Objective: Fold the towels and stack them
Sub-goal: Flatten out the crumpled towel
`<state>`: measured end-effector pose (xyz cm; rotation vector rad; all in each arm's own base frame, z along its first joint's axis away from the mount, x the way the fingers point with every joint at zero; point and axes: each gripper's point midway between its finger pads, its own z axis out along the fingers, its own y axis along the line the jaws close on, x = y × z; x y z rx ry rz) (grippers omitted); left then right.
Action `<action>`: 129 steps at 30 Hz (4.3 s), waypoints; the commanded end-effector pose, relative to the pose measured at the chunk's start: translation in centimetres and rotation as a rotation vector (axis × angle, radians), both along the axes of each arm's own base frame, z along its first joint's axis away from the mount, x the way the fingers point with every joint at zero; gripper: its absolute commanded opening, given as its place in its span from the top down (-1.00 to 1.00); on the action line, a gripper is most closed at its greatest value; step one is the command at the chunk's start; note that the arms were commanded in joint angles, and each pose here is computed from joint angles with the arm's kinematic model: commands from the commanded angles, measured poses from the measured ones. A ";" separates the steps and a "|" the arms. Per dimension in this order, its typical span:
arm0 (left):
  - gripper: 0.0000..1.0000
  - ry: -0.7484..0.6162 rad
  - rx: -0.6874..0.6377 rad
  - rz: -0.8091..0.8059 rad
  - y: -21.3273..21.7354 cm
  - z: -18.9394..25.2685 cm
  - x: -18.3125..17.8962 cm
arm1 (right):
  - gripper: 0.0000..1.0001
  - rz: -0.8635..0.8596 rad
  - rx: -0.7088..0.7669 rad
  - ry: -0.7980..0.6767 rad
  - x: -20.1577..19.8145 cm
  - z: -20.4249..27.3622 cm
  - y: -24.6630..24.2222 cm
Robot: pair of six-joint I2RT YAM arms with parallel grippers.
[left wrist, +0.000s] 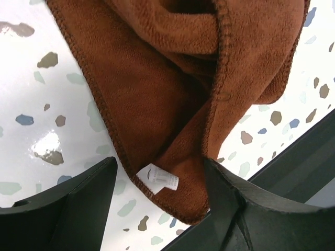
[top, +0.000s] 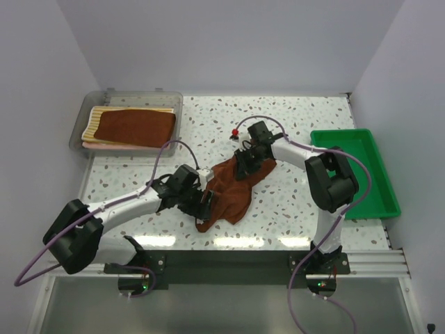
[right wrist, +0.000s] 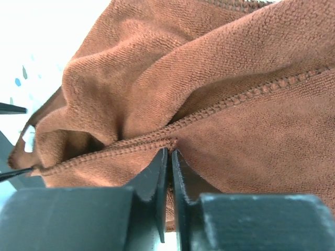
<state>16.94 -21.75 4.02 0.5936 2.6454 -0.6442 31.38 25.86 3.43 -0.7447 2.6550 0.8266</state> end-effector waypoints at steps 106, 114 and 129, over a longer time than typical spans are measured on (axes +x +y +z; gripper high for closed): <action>1.00 -0.074 -0.228 0.736 1.9 0.1 13.0 | 1.00 -0.500 -0.076 -0.194 5.0 6.0 -8.5; 1.00 -0.487 -0.157 0.687 4.4 12.6 19.5 | 1.00 -0.615 -0.057 -0.484 9.6 17.5 -10.2; 1.00 -1.238 -0.224 0.589 7.0 44.5 23.5 | 1.00 -0.647 0.206 -1.097 11.2 45.9 -11.7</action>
